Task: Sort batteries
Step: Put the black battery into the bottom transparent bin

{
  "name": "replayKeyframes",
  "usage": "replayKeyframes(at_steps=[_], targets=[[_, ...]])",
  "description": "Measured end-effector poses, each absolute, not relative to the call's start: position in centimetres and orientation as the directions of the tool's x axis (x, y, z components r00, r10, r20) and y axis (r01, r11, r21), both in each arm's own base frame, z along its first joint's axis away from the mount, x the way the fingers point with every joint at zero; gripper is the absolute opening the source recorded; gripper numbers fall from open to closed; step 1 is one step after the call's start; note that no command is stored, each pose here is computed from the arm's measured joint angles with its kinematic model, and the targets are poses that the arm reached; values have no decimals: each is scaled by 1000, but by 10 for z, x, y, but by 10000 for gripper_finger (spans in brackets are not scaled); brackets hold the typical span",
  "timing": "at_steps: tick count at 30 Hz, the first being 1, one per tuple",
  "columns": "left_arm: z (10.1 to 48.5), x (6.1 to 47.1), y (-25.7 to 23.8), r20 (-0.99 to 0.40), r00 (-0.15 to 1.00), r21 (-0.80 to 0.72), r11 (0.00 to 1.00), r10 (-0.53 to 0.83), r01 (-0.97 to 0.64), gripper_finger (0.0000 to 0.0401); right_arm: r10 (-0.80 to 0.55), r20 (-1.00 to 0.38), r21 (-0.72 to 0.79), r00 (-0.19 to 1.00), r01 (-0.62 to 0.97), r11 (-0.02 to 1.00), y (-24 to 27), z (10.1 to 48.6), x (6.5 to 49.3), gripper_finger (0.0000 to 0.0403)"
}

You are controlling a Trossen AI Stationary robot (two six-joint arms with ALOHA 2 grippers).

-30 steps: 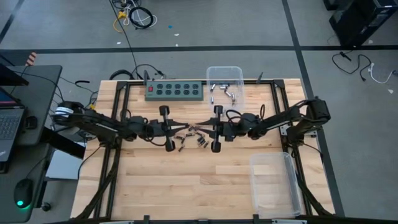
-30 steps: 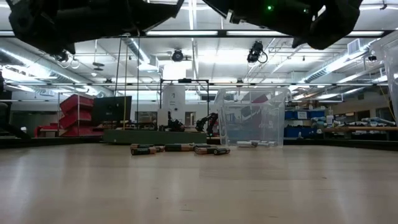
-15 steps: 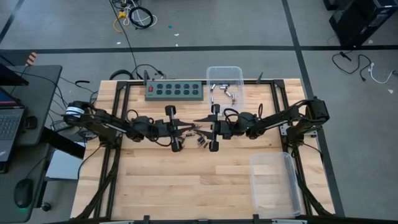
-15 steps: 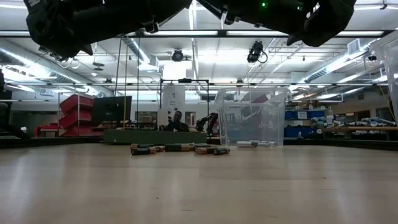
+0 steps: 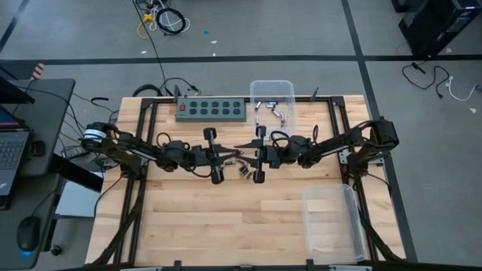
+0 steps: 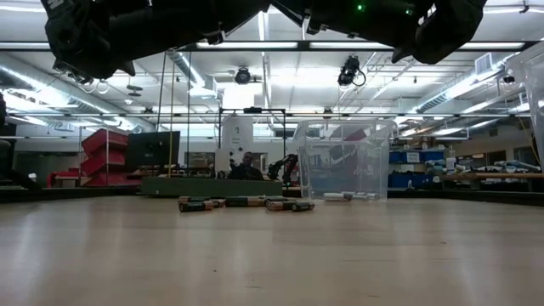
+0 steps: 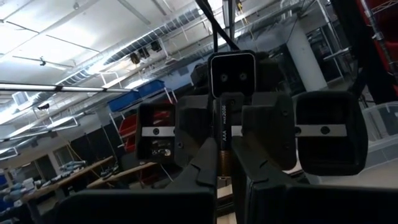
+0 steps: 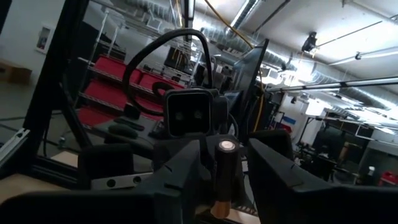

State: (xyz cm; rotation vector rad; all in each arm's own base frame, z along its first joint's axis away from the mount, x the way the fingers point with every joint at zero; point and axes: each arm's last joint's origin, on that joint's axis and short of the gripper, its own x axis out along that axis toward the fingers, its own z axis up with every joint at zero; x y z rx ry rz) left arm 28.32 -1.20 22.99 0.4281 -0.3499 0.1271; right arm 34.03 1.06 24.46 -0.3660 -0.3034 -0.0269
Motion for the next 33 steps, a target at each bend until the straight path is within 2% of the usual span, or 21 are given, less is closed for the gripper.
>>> replayKeyframes(at_steps=[5,11,15,20,26,33], targets=[[229,283,-12,351,935,382,902,57,-198,9,31,297,-357,954,81,931,11,245,340,92],[229,283,-12,348,936,380,903,59,-199,14,34,297,-390,954,88,917,11,245,340,21],[228,284,-11,340,938,356,913,75,-201,40,28,294,-391,955,93,916,11,244,340,21],[227,284,-10,325,939,325,919,113,-224,100,23,290,-390,957,96,916,11,244,340,21],[221,285,-6,258,933,305,895,251,-325,170,-40,296,-366,954,152,918,11,248,338,21],[211,286,-4,158,923,285,879,350,-383,203,-165,233,-310,958,234,921,15,278,317,21]])
